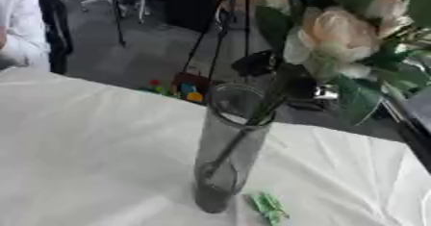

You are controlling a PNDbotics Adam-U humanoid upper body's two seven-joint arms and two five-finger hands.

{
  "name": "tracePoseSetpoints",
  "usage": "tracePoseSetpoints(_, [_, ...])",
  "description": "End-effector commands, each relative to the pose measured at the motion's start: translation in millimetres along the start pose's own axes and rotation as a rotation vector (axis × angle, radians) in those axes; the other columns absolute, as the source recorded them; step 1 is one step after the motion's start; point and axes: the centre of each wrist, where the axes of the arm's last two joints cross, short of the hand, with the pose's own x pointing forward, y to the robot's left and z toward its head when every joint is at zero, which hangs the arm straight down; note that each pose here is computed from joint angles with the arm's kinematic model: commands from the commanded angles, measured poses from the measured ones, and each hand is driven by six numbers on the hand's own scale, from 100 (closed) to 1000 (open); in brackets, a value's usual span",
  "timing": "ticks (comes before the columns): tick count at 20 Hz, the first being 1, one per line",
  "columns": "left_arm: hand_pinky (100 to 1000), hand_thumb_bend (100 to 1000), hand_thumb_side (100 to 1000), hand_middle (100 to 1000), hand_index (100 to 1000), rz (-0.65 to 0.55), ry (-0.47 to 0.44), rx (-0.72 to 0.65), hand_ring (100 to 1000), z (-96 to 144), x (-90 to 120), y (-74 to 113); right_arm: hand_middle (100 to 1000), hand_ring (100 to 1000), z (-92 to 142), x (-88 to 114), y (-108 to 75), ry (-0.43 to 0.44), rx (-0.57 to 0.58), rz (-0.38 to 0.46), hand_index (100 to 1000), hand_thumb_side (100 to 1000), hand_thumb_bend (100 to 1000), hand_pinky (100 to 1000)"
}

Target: Arrange flowers into the vase.

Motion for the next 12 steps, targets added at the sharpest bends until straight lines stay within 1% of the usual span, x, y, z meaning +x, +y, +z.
tracePoseSetpoints(1, [725,263,976,741,899,-0.009,-0.016,-0.018,841,-3.8,4.2,-0.7,1000,1000,10.9,12.2,-14.8,0.004,0.013,0.058,1000,983,508,1000])
tracePoseSetpoints(5, [725,262,977,741,899,-0.009,-0.015,-0.017,841,-3.6,4.1,-0.9,1000,1000,11.9,10.1,-14.6,0.0,0.006,0.045,1000,958,500,1000])
tracePoseSetpoints(6, [725,259,977,741,899,-0.008,-0.014,-0.018,841,-3.5,4.0,-1.2,1000,1000,11.7,9.8,-15.5,-0.004,0.001,0.041,1000,960,477,1000])
tracePoseSetpoints(10, [725,260,980,741,899,-0.007,-0.012,-0.019,841,-3.0,3.7,-1.7,1000,1000,11.6,8.1,-20.2,-0.015,-0.02,0.028,1000,949,463,1000])
tracePoseSetpoints(12, [725,260,980,741,899,-0.006,-0.01,-0.021,841,-2.8,3.6,-2.1,1000,1000,12.2,6.6,-23.4,-0.015,-0.028,0.023,1000,919,464,1000])
